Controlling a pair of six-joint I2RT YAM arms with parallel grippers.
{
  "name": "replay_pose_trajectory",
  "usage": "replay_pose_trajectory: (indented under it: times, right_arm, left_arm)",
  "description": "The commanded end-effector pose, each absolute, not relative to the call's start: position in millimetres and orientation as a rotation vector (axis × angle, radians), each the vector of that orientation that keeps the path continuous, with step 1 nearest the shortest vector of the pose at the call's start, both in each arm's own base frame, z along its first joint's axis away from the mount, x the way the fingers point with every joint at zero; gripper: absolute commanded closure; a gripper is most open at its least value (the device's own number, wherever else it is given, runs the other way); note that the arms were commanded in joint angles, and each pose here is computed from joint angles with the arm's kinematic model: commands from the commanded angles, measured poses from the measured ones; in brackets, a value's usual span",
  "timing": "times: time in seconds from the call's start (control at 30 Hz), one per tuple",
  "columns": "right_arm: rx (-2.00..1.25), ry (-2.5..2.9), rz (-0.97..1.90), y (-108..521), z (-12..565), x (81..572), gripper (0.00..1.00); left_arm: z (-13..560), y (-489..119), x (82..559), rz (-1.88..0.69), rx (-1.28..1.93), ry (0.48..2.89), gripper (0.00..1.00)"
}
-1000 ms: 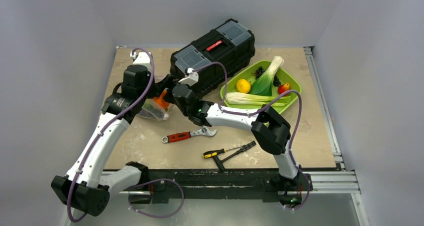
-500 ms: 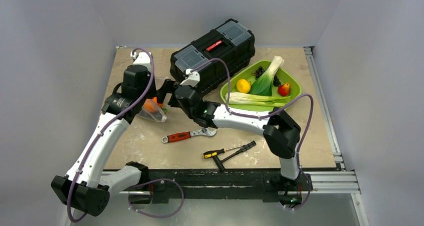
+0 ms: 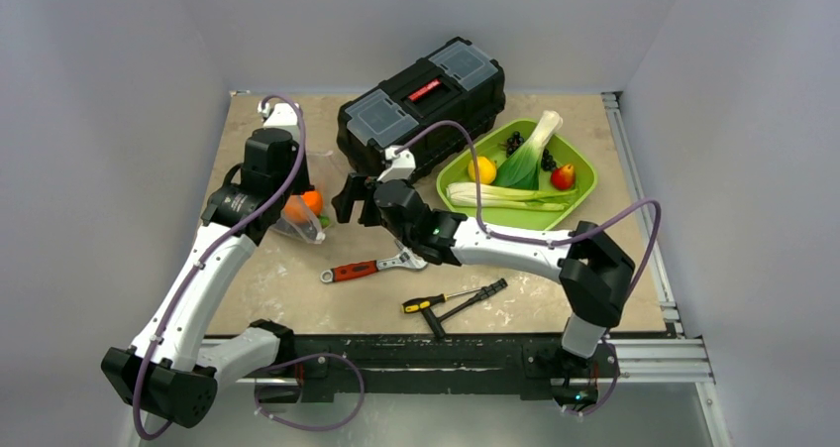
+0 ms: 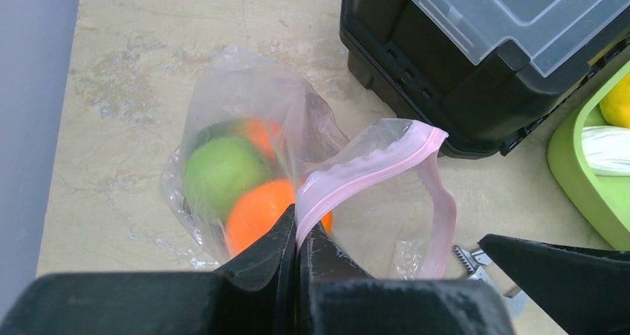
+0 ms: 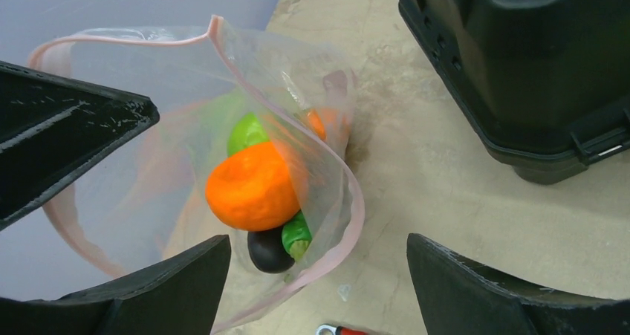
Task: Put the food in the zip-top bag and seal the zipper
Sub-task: Adjust the zipper food storage bag at the center of the board.
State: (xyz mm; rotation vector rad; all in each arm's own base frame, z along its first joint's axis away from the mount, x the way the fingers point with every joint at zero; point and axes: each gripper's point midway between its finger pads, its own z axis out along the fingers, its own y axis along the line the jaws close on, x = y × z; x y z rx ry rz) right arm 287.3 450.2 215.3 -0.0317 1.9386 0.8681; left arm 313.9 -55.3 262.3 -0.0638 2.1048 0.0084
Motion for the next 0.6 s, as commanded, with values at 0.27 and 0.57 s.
replay_pose_trajectory:
  times: [0.27,0.57]
  right_arm:
    - [-0.027,1.994,1.068,509.6,207.0,290.0,0.42]
    - [-0.128,1.855,1.194,518.8,268.9,271.0,1.00]
  left_arm:
    - [291.5,-49.3,318.7,0.022,-0.113,2.012,1.00]
    - [313.5,5.0,295.8,0.261,-0.322,1.886,1.00]
